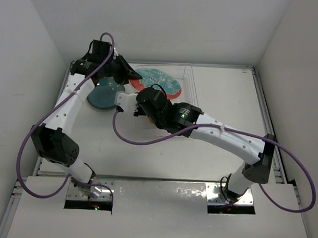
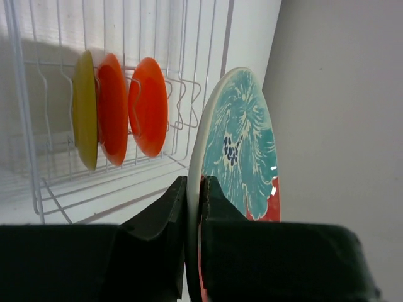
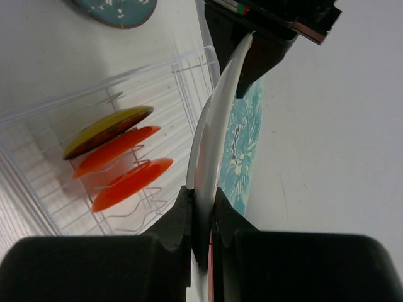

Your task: Unload the plates from the dish rack

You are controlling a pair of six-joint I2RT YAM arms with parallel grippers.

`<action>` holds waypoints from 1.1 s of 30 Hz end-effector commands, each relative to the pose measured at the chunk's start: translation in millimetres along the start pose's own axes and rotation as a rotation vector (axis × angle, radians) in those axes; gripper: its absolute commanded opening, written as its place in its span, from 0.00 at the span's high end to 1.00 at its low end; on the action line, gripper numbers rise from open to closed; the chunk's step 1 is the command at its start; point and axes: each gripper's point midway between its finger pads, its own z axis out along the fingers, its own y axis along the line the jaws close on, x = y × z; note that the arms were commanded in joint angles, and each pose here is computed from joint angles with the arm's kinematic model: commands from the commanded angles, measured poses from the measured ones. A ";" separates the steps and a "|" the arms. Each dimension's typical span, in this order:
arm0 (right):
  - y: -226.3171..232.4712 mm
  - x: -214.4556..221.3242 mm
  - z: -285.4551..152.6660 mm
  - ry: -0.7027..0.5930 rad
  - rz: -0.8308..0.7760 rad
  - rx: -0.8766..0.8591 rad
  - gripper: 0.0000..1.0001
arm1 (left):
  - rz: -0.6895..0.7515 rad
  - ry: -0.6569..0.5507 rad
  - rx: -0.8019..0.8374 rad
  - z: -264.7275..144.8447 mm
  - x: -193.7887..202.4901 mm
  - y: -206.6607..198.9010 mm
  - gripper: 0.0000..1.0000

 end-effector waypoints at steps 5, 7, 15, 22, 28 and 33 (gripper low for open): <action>-69.1 -21.6 -9.6 -0.114 0.233 0.247 0.34 | -0.043 -0.200 0.179 -45.5 -49.3 -8.0 1.00; -72.9 -10.3 -16.4 -0.104 0.294 0.247 0.15 | -0.094 -0.313 0.207 -60.8 -81.0 11.0 1.00; -105.6 35.3 -87.4 -0.136 0.622 0.294 0.05 | -0.238 -0.801 0.117 -122.6 -189.6 121.4 1.00; -100.7 64.4 -123.1 -0.092 0.725 0.260 0.02 | -0.239 -0.865 0.041 -83.5 -226.6 182.1 1.00; -90.9 78.8 -138.1 -0.068 0.745 0.226 0.02 | -0.231 -0.804 -0.008 -50.3 -248.2 208.3 1.00; -84.8 86.1 -142.5 -0.050 0.737 0.211 0.02 | -0.258 -0.760 -0.071 -30.5 -238.4 237.3 1.00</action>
